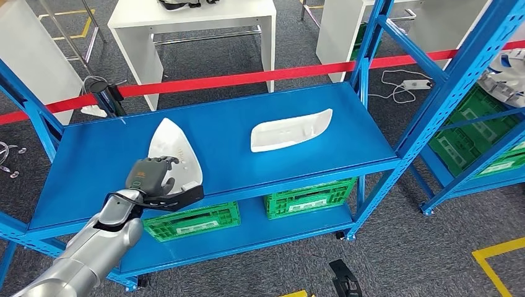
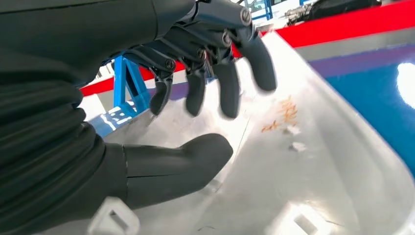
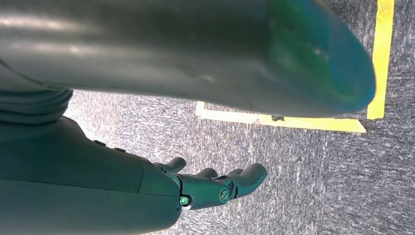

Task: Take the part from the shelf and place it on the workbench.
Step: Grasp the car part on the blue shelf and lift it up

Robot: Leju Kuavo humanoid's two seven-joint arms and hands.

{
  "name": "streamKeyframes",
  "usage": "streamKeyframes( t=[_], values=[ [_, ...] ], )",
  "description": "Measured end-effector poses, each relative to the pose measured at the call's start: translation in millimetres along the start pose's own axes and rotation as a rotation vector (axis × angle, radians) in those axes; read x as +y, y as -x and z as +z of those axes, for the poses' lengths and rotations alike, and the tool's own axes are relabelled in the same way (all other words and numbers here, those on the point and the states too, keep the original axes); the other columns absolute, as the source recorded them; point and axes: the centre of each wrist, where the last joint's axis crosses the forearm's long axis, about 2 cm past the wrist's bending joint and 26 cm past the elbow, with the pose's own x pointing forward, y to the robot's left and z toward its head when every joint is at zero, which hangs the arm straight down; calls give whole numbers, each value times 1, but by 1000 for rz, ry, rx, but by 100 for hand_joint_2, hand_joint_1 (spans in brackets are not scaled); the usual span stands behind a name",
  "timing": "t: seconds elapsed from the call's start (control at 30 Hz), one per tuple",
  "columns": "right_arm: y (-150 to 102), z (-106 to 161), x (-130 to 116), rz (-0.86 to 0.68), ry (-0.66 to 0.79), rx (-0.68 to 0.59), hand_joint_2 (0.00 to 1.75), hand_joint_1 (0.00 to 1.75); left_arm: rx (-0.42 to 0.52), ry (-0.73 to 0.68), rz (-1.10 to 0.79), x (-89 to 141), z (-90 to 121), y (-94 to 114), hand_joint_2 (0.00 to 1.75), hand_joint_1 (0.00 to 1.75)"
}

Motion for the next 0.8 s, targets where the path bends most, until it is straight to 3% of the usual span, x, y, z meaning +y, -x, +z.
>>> streamKeyframes(
  t=[0.1, 0.23, 0.37, 0.5, 0.67, 0.8],
  values=[
    [0, 0, 0, -2, 6, 1, 0, 0, -3, -118, 28, 1, 1, -1, 175, 0],
    [1, 0, 0, -8, 16, 2, 0, 0, -5, -385, 147, 9, 1, 0, 175, 0],
    [3, 0, 0, -13, 24, 6, 0, 0, 18, -608, 325, 24, -3, 4, 0, 0],
    [4, 0, 0, -18, 26, 7, 0, 0, 29, -731, 413, 36, -5, 7, 0, 0],
    [4, 0, 0, -24, 27, 8, 0, 0, 29, -781, 460, 42, -7, 8, 0, 0],
    [4, 0, 0, -25, 27, 8, 0, 0, 14, -770, 451, 42, -7, 8, 175, 0]
  ],
)
